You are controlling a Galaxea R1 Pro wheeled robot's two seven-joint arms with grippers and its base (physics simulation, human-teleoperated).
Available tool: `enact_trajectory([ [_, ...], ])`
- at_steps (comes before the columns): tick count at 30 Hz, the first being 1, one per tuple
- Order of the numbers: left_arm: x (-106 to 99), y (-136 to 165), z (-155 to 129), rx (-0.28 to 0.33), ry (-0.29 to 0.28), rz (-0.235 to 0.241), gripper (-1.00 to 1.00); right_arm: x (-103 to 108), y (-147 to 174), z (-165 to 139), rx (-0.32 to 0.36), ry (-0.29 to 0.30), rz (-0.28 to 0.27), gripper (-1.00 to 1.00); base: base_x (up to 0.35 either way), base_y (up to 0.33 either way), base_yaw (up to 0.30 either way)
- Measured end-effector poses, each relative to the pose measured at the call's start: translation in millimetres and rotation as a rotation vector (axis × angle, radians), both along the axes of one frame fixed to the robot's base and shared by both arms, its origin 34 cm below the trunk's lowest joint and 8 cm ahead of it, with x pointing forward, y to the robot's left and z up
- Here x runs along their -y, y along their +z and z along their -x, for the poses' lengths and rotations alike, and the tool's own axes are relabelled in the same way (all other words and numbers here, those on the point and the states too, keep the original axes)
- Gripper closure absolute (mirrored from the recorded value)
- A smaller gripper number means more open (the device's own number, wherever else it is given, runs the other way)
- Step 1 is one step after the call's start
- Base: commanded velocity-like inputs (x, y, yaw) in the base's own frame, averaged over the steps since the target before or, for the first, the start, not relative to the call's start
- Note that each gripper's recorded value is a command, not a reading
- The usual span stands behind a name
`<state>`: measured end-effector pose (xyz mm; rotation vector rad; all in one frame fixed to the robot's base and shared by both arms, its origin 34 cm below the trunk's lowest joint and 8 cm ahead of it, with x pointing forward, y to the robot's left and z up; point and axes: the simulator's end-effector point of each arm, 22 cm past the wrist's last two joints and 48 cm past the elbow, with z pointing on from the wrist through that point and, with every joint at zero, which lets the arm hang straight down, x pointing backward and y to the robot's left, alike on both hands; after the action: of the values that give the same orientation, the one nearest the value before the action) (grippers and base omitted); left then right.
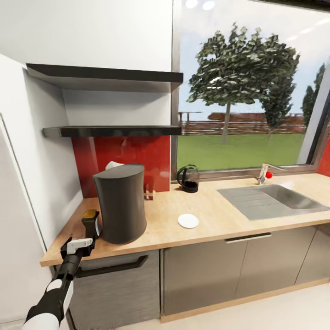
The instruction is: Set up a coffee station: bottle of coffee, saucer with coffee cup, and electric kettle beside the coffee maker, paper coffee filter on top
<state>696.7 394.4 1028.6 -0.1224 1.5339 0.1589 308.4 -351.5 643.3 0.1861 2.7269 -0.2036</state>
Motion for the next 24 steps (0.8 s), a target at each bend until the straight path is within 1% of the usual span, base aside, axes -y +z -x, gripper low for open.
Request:
enact_trajectory([
  [2, 1, -8, 5, -0.012, -0.003, 0.0, -1.0, 0, 0, 0, 0.0, 0.0, 0.0, -1.0, -0.292, -0.099, 0.0],
  [4, 3, -26, 19, -0.032, -0.009, -0.005, -1.0, -1, 0, -1, 0.002, -0.001, 0.0, -1.0, -0.256, -0.087, 0.0],
  [8, 9, -48, 50, -0.012, -0.019, -0.041, -1.0, -2, 1, -1, 0.005, -0.004, -0.001, -1.0, -0.104, -0.033, 0.0],
  [9, 9, -52, 54, -0.012, -0.02, -0.044, -1.0, -2, 1, -2, 0.006, -0.005, -0.001, -1.0, -0.037, -0.012, 0.0],
  [11, 10, -68, 71, -0.029, -0.023, -0.053, -1.0, -3, 1, -2, 0.009, -0.007, -0.002, -1.0, -0.019, -0.006, 0.0],
  [13, 11, -89, 91, -0.064, -0.026, -0.056, -1.0, -5, 1, -3, 0.011, -0.007, -0.004, -1.0, -0.007, -0.002, 0.0],
  [15, 11, -131, 133, -0.146, -0.029, -0.058, -1.0, -6, 1, -4, 0.015, -0.009, -0.006, -1.0, -0.001, 0.0, 0.0],
  [20, 10, -170, 180, -0.235, -0.03, -0.058, -1.0, -7, 1, -4, 0.016, -0.009, -0.008, -1.0, 0.0, 0.0, 0.0],
  [21, 8, -187, 203, -0.278, -0.029, -0.058, -1.0, -7, 1, -4, 0.016, -0.009, -0.009, -1.0, 0.0, 0.0, 0.0],
  [23, 6, -201, 224, -0.315, -0.027, -0.059, -1.0, -8, 1, -4, 0.016, -0.009, -0.01, -1.0, 0.0, 0.0, 0.0],
  [24, 2, -217, 250, -0.362, -0.021, -0.062, -1.0, -8, 1, -4, 0.016, -0.009, -0.01, -1.0, 0.0, 0.0, 0.0],
])
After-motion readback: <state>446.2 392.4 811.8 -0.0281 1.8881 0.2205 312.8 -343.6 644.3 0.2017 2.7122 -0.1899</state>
